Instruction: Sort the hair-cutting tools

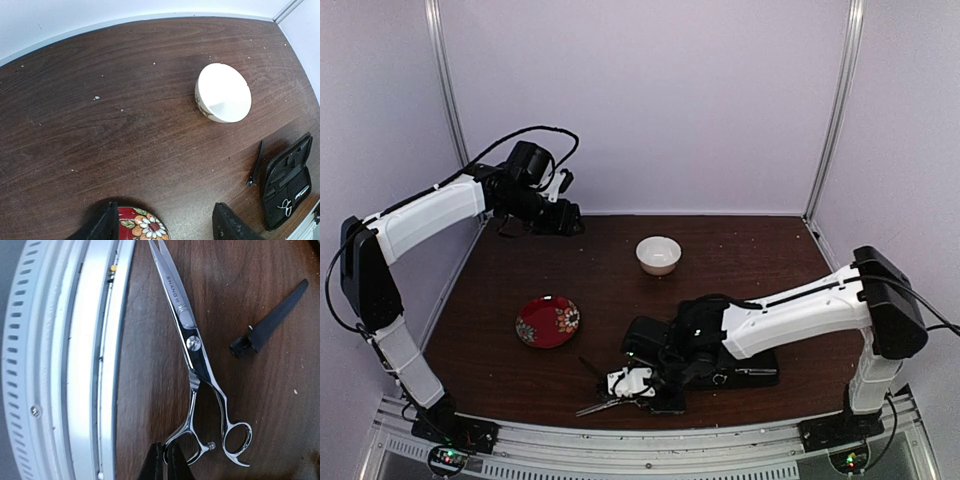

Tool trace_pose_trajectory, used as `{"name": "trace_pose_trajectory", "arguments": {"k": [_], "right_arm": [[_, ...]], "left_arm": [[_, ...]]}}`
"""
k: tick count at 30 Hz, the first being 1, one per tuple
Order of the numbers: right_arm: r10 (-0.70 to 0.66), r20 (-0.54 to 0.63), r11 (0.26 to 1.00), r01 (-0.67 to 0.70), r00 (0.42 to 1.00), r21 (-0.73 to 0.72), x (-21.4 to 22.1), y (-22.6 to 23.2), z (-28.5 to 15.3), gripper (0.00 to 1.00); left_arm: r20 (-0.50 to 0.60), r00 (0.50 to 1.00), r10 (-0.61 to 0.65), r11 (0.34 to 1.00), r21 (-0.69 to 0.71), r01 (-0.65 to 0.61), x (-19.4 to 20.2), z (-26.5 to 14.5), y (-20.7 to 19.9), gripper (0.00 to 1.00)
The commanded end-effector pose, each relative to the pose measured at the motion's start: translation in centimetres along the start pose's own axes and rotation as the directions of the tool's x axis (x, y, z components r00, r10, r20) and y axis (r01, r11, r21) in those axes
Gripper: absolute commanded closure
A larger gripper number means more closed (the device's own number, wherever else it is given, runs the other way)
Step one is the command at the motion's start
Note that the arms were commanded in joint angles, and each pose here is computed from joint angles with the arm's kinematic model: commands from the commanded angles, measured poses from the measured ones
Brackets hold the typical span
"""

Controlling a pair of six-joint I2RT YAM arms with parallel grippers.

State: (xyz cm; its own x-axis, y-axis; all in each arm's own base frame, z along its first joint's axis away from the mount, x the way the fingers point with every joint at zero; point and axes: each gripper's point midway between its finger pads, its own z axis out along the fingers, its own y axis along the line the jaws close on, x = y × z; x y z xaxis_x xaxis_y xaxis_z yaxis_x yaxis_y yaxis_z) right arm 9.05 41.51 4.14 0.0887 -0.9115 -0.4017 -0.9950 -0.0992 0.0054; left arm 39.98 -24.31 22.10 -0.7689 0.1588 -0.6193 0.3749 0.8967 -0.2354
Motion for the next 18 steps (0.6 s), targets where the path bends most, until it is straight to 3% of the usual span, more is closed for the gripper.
{"name": "trace_pose_trajectory", "arguments": {"k": [1,10,18], "right_arm": [[-0.06,0.037,0.998,0.06,0.998,0.001,-0.4,0.8,-4.8,1.0],[-0.046,-0.007,0.998,0.047,0.999,0.042,3.3,-0.1,-7.8,1.0],[0.173,-0.056,0.932,-0.145,0.983,0.334,13.4,-6.9,-13.3,1.0]], "left_arm": [[0.063,0.998,0.003,1.0,0.009,-0.003,-1.3,-1.5,0.0,0.33],[0.061,0.998,0.033,0.999,-0.042,-0.03,-1.3,-1.0,0.9,0.34],[0.038,0.991,0.129,0.988,-0.092,-0.125,-0.4,-0.1,-0.2,0.37]]}}
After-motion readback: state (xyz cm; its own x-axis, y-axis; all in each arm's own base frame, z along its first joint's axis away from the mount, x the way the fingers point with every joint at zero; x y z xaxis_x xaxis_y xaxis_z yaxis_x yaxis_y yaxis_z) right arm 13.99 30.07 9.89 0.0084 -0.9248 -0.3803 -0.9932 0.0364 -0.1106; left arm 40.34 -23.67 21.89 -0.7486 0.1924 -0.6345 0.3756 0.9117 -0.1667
